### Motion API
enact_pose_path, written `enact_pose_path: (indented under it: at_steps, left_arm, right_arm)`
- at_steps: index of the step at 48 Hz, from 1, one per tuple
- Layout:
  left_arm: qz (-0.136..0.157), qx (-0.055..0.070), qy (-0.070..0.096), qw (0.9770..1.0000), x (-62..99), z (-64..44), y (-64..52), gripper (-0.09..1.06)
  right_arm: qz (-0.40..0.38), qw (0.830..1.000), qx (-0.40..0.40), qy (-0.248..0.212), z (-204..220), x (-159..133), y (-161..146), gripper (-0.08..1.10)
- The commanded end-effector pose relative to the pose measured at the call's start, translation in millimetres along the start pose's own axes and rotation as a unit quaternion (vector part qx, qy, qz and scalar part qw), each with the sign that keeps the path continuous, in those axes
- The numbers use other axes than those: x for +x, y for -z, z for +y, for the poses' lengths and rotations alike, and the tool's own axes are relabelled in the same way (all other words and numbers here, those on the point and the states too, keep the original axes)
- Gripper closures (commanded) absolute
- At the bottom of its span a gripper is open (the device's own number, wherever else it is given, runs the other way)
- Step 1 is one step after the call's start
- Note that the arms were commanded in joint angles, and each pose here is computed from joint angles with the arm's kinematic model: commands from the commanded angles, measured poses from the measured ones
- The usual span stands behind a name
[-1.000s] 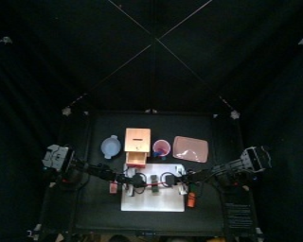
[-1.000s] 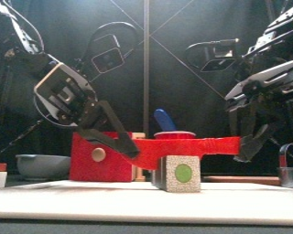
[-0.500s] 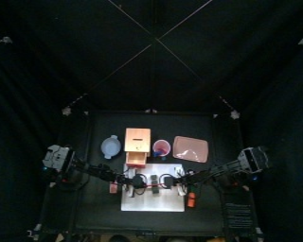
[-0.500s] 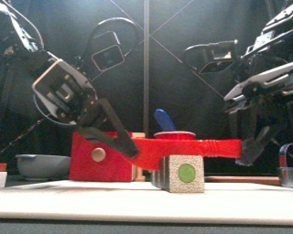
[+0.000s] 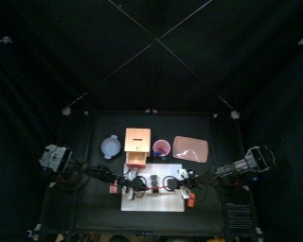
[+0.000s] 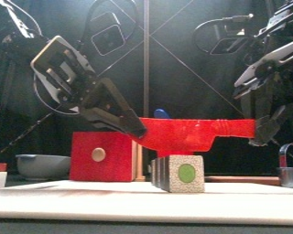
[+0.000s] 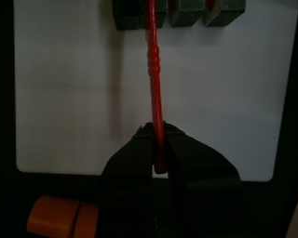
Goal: Place sushi on board then cut the sushi with the knife then place the pieces on the plate
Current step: Cut the sushi into 4 pieces
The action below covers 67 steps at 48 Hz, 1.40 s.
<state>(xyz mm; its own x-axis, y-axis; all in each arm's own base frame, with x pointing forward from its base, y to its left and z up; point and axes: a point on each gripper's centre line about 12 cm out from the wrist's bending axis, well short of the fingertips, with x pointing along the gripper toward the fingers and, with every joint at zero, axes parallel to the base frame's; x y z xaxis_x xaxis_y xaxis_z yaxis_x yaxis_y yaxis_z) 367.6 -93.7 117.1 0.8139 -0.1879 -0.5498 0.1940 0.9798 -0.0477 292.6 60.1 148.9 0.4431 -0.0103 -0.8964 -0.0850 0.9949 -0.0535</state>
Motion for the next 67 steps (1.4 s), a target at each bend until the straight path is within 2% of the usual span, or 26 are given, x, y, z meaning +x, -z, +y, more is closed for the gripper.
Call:
enact_pose_path:
  at_steps: [1, 11, 25, 34, 42, 67]
  left_arm:
    - [0.005, 0.017, 0.023, 0.9996, -2.7, -20.2, 3.1, 0.64]
    - [0.016, 0.017, 0.02, 0.9995, 2.1, -18.1, 9.7, 0.64]
    - [0.017, 0.017, 0.021, 0.9995, 2.6, -19.2, 10.9, 0.64]
    - [0.01, 0.018, 0.023, 0.9995, 0.9, -20.8, 5.7, 0.64]
    - [0.016, 0.02, 0.025, 0.9994, 3.2, -22.3, 9.8, 0.64]
    - [0.006, 0.024, 0.032, 0.9992, -0.7, -28.5, 3.9, 0.64]
  right_arm:
    - [0.01, 1.0, 0.002, 0.002, -2, 0, 5, 0.67]
    - [0.014, 1.0, 0.008, 0.003, -4, 4, 8, 0.67]
    - [0.014, 1.0, 0.008, 0.001, -3, 8, 9, 0.67]
    - [0.01, 1.0, 0.008, 0.001, -3, 5, 7, 0.67]
    - [0.011, 1.0, 0.008, 0.002, -4, 5, 8, 0.67]
    - [0.009, 1.0, 0.004, 0.004, -4, 5, 7, 0.67]
